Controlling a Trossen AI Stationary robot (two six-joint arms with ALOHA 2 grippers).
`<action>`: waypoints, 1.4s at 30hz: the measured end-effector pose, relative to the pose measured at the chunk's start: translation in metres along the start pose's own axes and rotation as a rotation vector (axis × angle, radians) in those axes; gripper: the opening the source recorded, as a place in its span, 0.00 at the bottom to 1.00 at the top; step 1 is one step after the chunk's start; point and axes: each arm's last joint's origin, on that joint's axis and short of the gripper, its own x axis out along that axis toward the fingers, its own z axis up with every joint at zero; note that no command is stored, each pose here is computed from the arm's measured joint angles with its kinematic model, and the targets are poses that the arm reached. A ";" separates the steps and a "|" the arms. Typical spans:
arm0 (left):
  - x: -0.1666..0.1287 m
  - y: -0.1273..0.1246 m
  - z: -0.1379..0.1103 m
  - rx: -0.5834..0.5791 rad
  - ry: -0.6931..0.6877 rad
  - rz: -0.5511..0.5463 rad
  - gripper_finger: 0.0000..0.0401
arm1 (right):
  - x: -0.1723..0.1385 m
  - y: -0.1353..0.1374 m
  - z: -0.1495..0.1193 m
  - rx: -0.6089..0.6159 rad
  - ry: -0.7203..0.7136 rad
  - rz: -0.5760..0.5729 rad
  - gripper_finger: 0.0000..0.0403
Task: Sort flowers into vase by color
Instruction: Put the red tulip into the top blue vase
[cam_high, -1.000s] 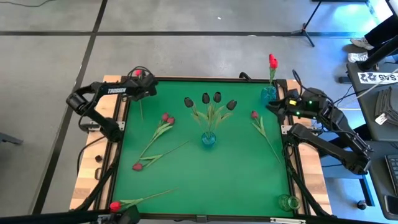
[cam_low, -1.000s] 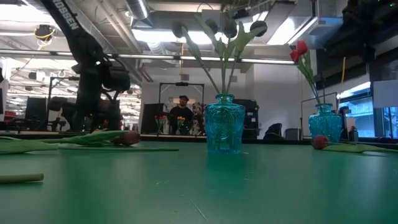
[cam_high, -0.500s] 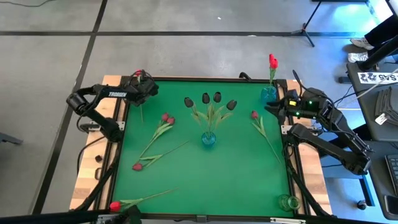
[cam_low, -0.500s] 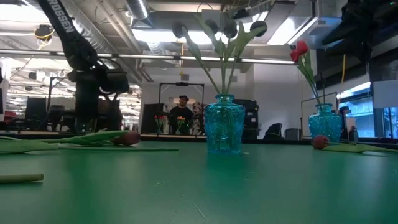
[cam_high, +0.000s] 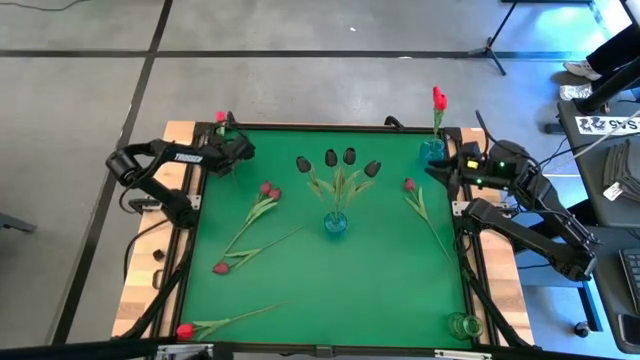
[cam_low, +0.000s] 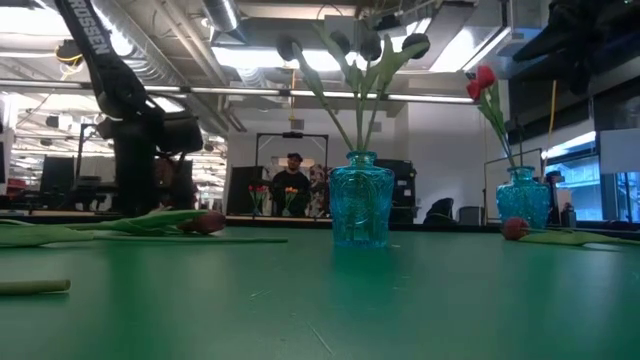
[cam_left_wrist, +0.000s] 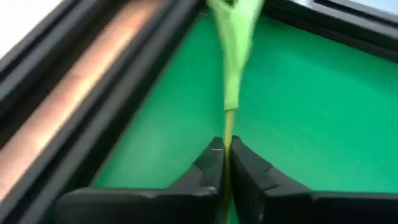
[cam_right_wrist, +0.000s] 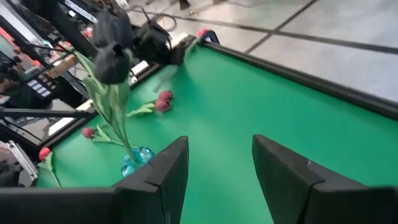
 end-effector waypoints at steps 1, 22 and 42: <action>-0.002 -0.002 -0.002 0.026 -0.001 -0.015 0.03 | 0.000 0.000 0.001 -0.004 -0.011 0.007 0.44; -0.218 0.026 -0.050 0.281 -0.391 -1.014 0.00 | 0.009 0.017 0.050 0.011 -0.328 0.313 0.44; -0.313 0.057 -0.112 0.469 -0.475 -1.910 0.00 | 0.042 0.078 0.101 -0.158 -0.425 0.527 0.44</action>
